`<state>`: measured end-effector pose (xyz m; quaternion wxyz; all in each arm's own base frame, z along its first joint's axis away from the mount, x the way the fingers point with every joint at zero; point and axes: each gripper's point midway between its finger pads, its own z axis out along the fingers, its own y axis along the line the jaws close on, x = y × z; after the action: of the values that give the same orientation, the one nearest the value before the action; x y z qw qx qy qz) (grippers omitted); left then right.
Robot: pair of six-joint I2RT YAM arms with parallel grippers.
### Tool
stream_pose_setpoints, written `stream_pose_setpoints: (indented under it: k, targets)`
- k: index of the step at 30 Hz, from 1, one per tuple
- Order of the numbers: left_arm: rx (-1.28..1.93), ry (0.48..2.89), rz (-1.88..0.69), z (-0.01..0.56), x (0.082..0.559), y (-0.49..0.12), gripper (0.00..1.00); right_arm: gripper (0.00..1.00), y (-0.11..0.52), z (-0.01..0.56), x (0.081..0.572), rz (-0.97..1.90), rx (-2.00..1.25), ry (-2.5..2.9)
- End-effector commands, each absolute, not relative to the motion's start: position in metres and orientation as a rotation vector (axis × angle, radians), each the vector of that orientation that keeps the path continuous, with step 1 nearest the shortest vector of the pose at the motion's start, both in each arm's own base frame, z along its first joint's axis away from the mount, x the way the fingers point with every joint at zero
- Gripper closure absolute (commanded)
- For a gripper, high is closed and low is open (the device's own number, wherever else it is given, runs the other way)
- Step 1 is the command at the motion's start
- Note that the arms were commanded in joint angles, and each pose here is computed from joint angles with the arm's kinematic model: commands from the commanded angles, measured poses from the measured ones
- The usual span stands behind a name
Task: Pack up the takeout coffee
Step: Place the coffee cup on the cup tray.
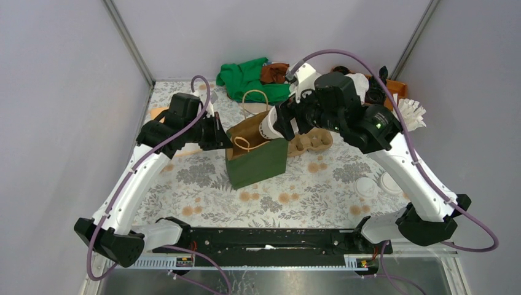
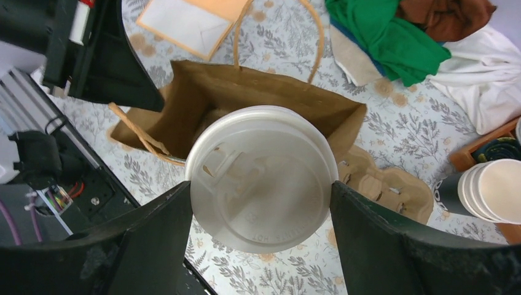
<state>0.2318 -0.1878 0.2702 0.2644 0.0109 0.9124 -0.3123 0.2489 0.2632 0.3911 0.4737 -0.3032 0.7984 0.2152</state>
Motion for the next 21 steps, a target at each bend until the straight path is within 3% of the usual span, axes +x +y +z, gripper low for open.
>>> stream_pose_setpoints:
  k: [1,9,21]
  targets:
    - [0.204,2.413,-0.949,0.294,0.224,-0.201,1.0,0.27,0.277,0.389,0.245,0.57,-0.846,1.876]
    - [0.264,2.439,-0.938,0.292,0.214,-0.197,1.0,0.29,0.284,0.367,0.248,0.549,-0.904,1.911]
    - [0.308,2.337,-0.825,0.296,0.272,-0.203,0.98,0.33,0.274,0.345,0.217,0.562,-0.983,1.994]
